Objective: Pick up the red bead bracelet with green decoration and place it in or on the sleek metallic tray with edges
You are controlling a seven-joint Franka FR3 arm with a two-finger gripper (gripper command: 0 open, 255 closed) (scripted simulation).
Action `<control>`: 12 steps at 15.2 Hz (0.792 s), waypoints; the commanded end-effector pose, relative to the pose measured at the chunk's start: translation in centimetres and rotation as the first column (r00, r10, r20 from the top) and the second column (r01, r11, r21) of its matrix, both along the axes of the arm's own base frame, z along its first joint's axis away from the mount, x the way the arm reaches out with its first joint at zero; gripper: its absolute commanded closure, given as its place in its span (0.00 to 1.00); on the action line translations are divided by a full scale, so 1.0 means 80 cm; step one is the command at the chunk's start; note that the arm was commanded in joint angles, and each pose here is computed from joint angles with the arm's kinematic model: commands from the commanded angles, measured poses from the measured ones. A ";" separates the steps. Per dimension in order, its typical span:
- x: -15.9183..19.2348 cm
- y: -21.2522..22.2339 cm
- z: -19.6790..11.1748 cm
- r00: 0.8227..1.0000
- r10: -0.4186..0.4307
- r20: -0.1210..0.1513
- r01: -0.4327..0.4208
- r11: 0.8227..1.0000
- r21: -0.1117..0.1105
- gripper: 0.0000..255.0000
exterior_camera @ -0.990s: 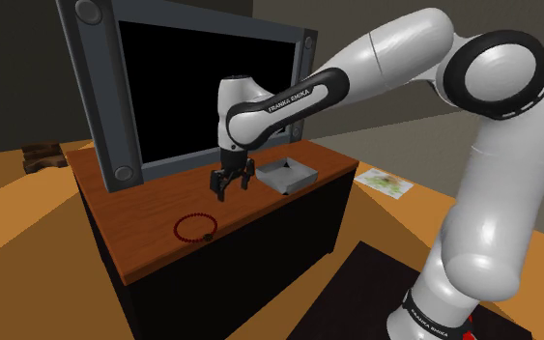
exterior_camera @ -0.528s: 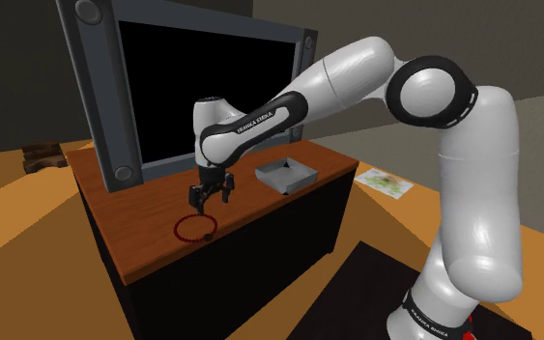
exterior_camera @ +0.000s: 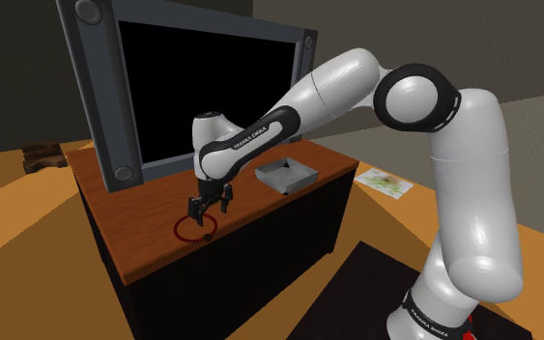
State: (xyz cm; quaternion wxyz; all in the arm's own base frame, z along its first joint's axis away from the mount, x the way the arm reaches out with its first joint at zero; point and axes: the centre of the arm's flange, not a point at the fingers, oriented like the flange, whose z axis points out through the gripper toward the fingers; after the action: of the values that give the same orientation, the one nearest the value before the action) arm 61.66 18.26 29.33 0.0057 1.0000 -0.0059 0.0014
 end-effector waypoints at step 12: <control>0.003 -0.001 -0.004 1.000 0.000 0.000 0.000 1.000 0.000 1.00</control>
State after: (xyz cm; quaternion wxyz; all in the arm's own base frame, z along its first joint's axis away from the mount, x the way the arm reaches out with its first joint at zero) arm 61.81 18.95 29.85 0.0013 1.0000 -0.0009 0.0075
